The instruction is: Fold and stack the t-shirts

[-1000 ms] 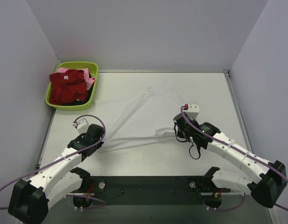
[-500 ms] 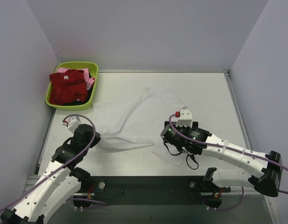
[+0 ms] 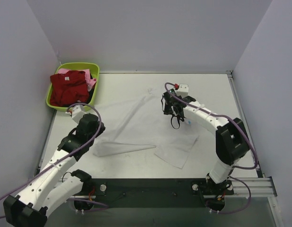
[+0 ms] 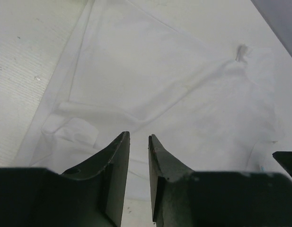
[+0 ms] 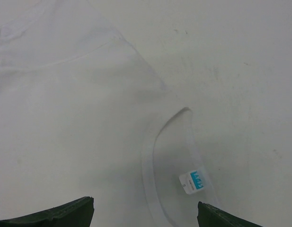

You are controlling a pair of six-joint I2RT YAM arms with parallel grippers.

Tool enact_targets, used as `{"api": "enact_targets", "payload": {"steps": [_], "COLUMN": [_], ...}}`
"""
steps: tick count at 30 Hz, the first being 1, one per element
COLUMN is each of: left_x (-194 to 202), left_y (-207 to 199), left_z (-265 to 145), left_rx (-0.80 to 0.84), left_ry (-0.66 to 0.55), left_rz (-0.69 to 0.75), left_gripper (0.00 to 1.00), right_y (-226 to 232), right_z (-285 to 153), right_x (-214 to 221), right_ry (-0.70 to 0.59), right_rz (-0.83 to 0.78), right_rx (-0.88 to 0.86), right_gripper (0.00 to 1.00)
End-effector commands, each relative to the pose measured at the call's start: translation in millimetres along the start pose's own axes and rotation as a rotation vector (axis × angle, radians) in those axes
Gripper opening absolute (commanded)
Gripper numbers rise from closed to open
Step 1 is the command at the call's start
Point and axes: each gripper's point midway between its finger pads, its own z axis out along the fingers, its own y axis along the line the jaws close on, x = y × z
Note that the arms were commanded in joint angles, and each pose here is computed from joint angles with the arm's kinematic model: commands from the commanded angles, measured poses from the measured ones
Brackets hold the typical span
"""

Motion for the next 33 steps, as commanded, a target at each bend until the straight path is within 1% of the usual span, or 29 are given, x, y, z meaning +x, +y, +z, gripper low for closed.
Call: {"api": "enact_targets", "payload": {"steps": [1,2,3,5,6,9,12,14,15,17,18,19,21,26,31,32,33], "left_x": [9,12,26,33,41,52,59,56,58,55,61,58,65,66,56,50,49], "left_y": [-6,-9,-3,-4,0,3,10,7,14,11,18,17,23,20,11,5,5], "left_z": [38,45,58,72,84,110,130,140,148,158,165,170,180,206,233,245,250], "left_rx": [-0.053,-0.064,-0.109,-0.129,-0.168,-0.221,-0.264,-0.266,-0.294,-0.303,-0.333,-0.340,-0.368,-0.395,-0.392,-0.385,-0.390], "left_ry": [-0.006,0.002,0.045,0.065,0.086,0.143,0.170,0.157,0.171,0.169,0.187,0.188,0.211,0.228,0.239,0.234,0.244], "left_rz": [0.074,0.085,0.124,0.145,0.178,0.189,0.189,0.181,0.184,0.184,0.192,0.186,0.195,0.191,0.177,0.170,0.168], "left_gripper": [0.31,0.30,0.29,0.29,0.29,0.29,0.28,0.28,0.29,0.28,0.28,0.28,0.27,0.27,0.27,0.27,0.27], "right_y": [32,33,35,34,40,44,43,44,44,47,47,47,47,36,29,23,25], "right_z": [23,29,35,44,49,60,66,70,71,78,80,83,92,121,147,152,154], "right_x": [-27,-29,-30,-31,-27,-23,-19,-15,-15,-11,-9,-7,-4,2,-15,-18,-33], "right_ry": [0.021,0.029,0.036,0.048,0.073,0.102,0.113,0.125,0.131,0.154,0.163,0.177,0.201,0.290,0.330,0.342,0.320], "right_rz": [-0.004,-0.005,-0.012,-0.011,-0.015,-0.021,-0.023,-0.024,-0.020,-0.020,-0.018,-0.013,-0.011,0.065,0.169,0.186,0.202], "right_rx": [-0.090,-0.090,-0.085,-0.090,-0.112,-0.132,-0.130,-0.143,-0.149,-0.159,-0.160,-0.165,-0.156,-0.137,-0.167,-0.161,-0.171], "right_gripper": [0.89,0.89,0.89,0.89,0.88,0.88,0.88,0.88,0.88,0.88,0.88,0.88,0.88,0.88,0.88,0.88,0.88]}}
